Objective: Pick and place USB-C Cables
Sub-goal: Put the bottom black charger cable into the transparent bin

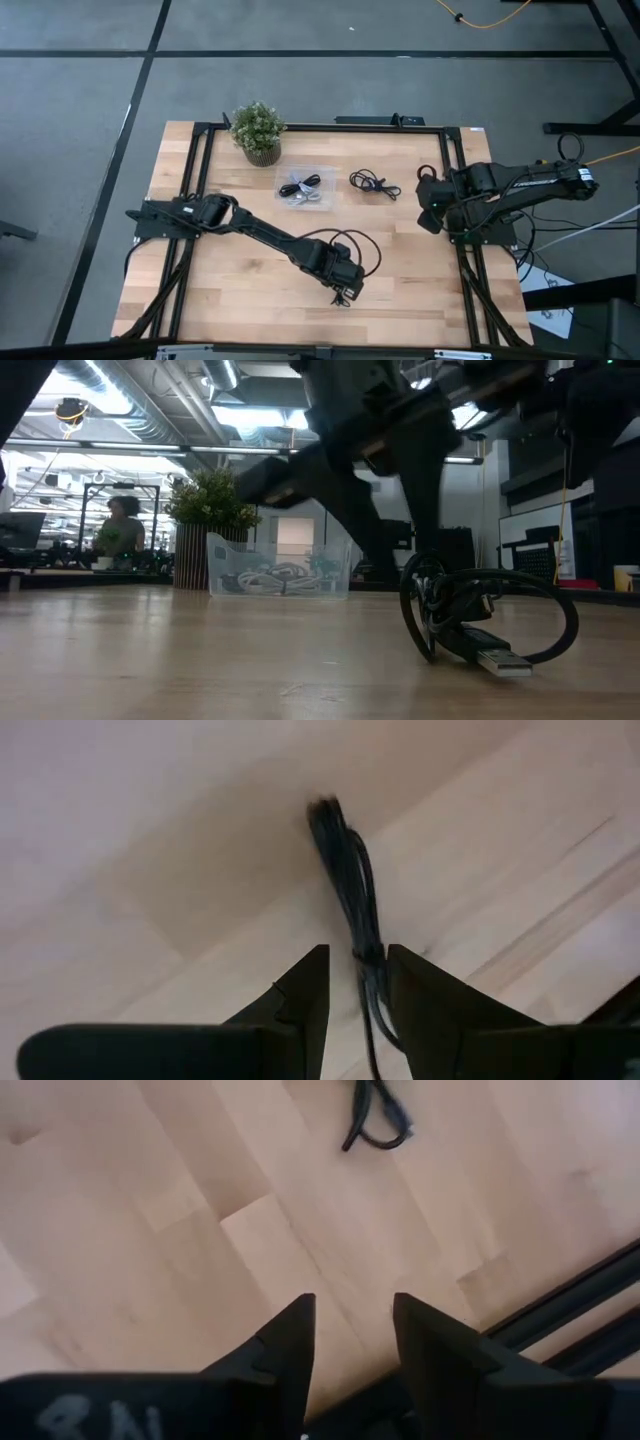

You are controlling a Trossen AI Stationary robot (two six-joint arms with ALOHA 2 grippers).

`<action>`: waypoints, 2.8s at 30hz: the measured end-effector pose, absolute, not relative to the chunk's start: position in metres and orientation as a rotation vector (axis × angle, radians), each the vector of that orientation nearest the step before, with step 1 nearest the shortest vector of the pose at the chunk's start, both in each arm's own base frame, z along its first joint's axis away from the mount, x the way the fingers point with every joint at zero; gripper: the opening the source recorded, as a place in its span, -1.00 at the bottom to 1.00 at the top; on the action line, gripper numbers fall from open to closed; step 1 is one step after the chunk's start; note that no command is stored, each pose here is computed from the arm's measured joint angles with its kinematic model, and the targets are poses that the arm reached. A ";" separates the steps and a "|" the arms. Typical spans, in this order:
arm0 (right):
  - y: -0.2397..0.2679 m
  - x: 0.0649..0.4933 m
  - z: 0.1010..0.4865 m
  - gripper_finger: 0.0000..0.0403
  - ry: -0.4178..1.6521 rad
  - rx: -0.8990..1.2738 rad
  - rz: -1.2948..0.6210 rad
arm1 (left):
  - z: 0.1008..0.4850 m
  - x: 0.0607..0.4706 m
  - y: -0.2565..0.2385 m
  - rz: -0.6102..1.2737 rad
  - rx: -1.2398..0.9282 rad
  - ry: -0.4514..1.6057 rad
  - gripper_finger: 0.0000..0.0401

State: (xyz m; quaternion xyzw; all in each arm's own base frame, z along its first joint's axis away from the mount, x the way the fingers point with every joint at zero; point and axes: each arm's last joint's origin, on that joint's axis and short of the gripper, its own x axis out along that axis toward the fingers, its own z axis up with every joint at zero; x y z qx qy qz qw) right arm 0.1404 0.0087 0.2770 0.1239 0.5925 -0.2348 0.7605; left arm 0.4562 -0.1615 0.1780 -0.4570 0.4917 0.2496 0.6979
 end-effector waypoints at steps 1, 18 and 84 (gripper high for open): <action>0.008 0.140 0.277 -0.30 1.286 0.257 -0.518 | 0.176 0.457 -0.162 0.554 -1.027 1.105 -0.52; 0.008 0.140 0.277 -0.30 1.280 0.231 -0.530 | 0.164 0.455 -0.170 0.538 -1.054 1.098 -0.52; 0.007 0.140 0.277 -0.30 1.292 0.204 -0.513 | 0.188 0.476 -0.131 0.198 -0.870 1.021 -0.70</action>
